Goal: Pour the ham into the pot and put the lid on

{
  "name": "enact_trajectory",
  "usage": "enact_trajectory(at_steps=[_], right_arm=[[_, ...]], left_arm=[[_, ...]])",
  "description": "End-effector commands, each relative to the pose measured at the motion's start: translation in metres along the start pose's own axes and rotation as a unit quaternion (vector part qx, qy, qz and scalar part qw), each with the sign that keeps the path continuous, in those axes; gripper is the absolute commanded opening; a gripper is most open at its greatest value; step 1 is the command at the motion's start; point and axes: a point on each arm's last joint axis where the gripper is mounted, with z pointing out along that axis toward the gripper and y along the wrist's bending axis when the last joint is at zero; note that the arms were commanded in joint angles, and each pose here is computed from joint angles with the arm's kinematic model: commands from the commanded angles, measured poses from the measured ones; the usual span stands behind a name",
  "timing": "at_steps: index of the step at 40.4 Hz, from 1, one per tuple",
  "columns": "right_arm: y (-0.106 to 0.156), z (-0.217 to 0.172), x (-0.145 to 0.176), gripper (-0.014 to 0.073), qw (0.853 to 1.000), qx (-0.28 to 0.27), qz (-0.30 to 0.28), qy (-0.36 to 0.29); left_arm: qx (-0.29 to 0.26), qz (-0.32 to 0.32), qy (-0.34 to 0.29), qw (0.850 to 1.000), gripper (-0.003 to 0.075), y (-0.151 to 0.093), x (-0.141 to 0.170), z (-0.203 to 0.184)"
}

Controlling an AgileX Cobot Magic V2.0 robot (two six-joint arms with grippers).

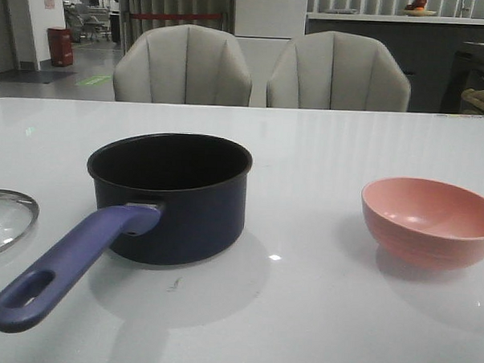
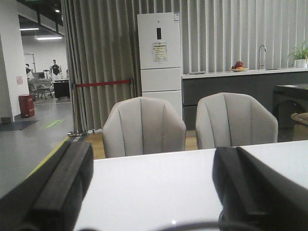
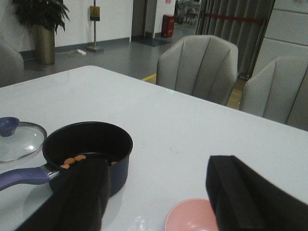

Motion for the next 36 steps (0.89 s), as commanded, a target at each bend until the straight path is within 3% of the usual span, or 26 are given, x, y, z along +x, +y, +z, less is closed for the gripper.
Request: enact_trajectory(at_steps=[1, 9, 11, 18, 26, 36], right_arm=[[-0.003, -0.01, -0.003, 0.0536, 0.997, 0.022, -0.005, -0.078], [-0.003, -0.011, 0.016, 0.0507, 0.998, 0.022, -0.005, -0.062], [-0.002, -0.01, 0.018, 0.0449, 0.998, 0.022, -0.005, -0.06], [-0.002, -0.01, 0.018, 0.0118, 0.998, 0.022, -0.005, -0.06], [-0.002, -0.01, 0.018, 0.0146, 0.998, 0.022, -0.005, -0.06], [-0.002, -0.01, 0.018, 0.0146, 0.998, 0.022, -0.005, -0.06]], left_arm=[[0.001, -0.006, -0.045, 0.999, 0.055, 0.0, -0.015, 0.001], [0.002, -0.006, -0.029, 1.0, 0.0549, 0.0, -0.012, 0.001], [0.002, -0.006, -0.029, 1.0, 0.055, 0.0, -0.012, 0.001], [0.002, -0.006, -0.029, 1.0, 0.0549, 0.0, -0.012, 0.001], [0.002, -0.006, -0.017, 1.0, 0.0549, 0.0, -0.01, 0.001], [0.004, -0.006, 0.051, 0.999, 0.0556, 0.0, -0.004, 0.01]])
